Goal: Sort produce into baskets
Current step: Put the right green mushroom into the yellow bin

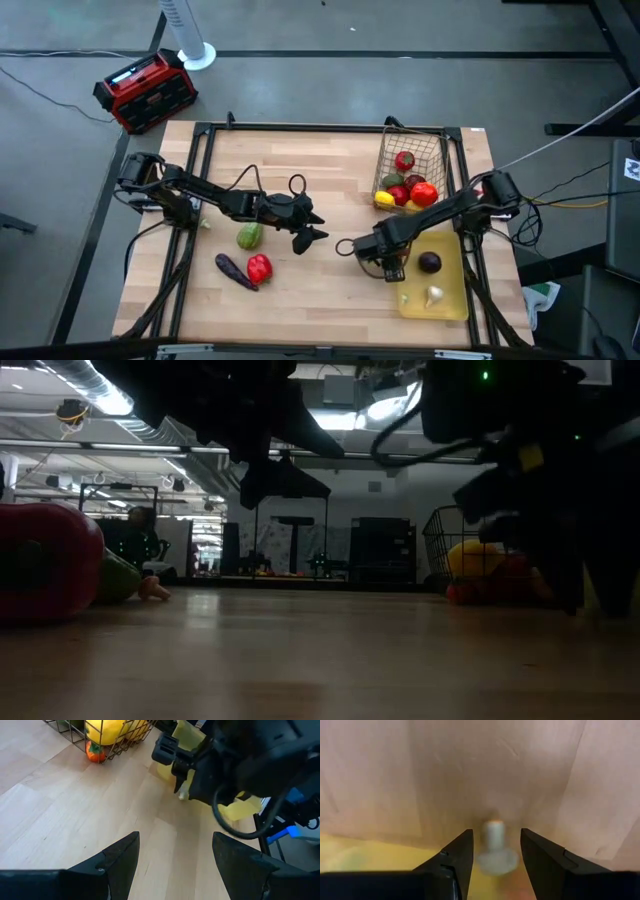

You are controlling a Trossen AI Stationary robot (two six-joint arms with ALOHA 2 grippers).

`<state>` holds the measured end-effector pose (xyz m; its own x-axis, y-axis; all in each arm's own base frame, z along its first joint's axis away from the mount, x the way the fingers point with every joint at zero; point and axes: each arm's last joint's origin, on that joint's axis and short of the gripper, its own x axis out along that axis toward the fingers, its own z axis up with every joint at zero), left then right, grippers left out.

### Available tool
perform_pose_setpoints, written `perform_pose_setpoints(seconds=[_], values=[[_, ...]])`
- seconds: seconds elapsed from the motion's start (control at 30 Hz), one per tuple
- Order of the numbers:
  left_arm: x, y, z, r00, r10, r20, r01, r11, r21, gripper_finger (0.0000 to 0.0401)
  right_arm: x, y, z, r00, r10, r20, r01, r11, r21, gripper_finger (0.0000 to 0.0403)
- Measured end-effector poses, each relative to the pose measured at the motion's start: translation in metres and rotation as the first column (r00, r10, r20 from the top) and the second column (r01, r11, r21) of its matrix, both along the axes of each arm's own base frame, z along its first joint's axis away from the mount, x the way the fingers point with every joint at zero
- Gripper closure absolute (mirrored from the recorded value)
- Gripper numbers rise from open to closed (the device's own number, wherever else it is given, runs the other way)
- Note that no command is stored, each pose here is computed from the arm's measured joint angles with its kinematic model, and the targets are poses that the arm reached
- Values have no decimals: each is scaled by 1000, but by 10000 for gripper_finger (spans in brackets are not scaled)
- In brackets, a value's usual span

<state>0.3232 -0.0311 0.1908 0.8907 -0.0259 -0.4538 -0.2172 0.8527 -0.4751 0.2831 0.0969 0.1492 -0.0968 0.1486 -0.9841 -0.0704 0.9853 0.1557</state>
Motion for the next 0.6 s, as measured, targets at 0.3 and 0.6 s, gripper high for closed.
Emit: perform_pose_setpoints(seconds=[0.3,0.6], values=[[0,0,0,1000,0,1,0,1000,0,155,0,-1,-10,999,2,-54,-4,999,-46,242],[0,0,0,1000,-1,2,1,1000,0,155,-1,-2,-10,998,1,-60,-5,999,-53,331]])
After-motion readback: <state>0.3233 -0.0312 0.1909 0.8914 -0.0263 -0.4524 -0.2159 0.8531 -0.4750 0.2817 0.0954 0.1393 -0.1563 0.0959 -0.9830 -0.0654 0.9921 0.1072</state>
